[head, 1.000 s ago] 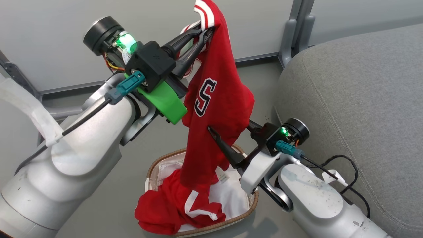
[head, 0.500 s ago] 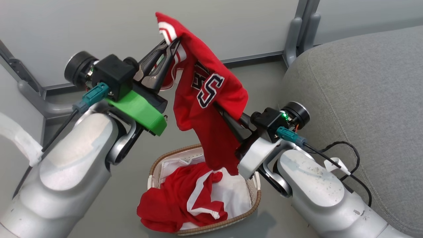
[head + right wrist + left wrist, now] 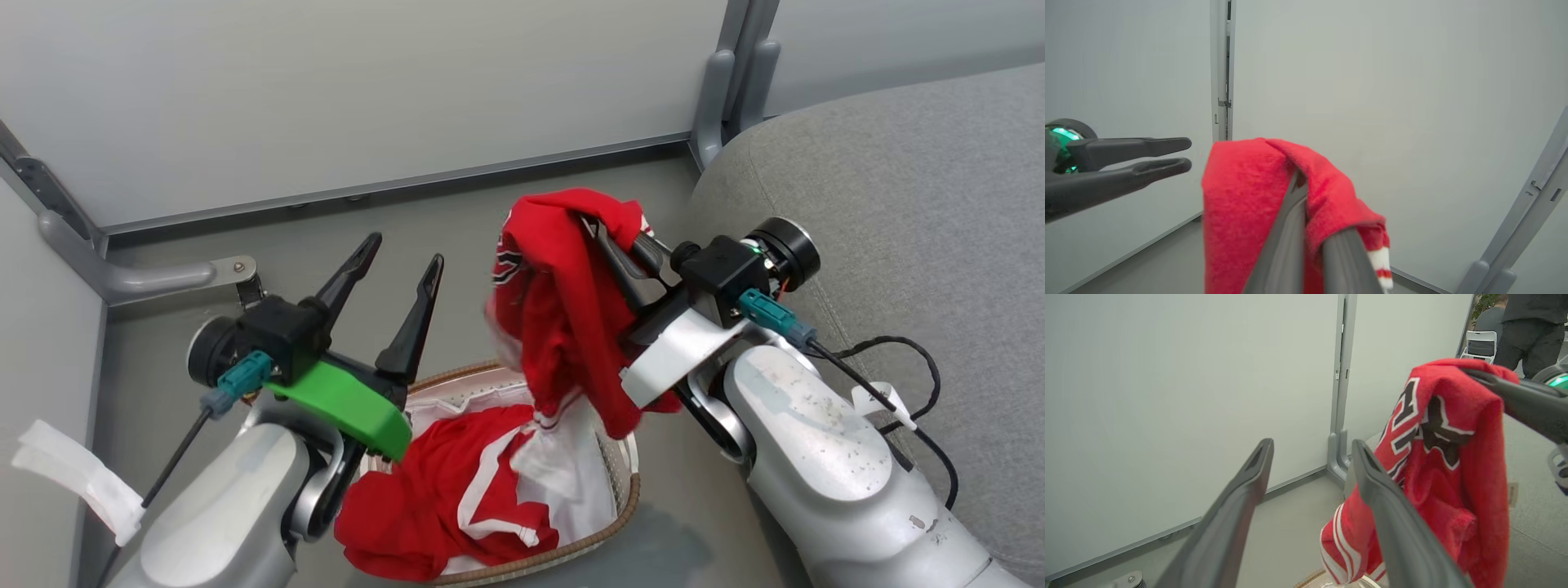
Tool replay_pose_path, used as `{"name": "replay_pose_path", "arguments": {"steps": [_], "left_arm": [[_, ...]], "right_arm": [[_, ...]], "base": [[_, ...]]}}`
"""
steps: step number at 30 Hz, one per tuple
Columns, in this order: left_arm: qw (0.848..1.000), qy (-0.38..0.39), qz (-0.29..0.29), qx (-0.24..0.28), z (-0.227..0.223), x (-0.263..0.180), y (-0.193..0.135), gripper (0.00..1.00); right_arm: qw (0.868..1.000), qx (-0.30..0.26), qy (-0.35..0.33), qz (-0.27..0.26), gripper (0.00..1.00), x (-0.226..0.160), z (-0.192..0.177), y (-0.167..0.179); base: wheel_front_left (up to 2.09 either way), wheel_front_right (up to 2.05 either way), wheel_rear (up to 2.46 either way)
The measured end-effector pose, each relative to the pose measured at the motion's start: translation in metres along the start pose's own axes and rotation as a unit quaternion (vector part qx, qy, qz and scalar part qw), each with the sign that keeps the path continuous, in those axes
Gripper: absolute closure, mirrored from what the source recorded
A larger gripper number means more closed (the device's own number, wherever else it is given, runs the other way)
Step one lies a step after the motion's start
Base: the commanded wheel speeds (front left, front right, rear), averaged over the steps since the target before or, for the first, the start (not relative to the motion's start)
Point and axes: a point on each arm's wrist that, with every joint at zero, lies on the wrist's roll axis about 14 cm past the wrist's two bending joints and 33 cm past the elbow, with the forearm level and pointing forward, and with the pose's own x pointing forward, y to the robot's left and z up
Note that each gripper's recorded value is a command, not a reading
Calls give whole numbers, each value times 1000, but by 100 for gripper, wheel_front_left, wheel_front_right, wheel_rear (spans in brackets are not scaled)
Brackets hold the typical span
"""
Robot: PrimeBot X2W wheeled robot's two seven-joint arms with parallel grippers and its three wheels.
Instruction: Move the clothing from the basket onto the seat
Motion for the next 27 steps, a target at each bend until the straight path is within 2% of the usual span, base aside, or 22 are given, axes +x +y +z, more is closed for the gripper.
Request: {"name": "replay_pose_path", "arguments": {"steps": [7, 14, 21, 27], "left_arm": [[999, 28, 9, -30, -29, -16, -10, 0], [999, 33, 2, -38, -38, -18, -22, 0], [998, 38, -28, -43, -47, -8, -40, 0], [995, 44, -66, -54, -58, 7, -64, 0]], "right_arm": [[1000, -5, 14, -23, 100, -12, -10, -13], [999, -9, 21, -45, 100, -20, -13, -26], [996, -24, 23, -87, 100, -35, -11, -55], [989, -47, 38, -136, 100, -64, -13, -86]], "base": [[0, 0, 0], [0, 0, 0], [0, 0, 0], [0, 0, 0]]}}
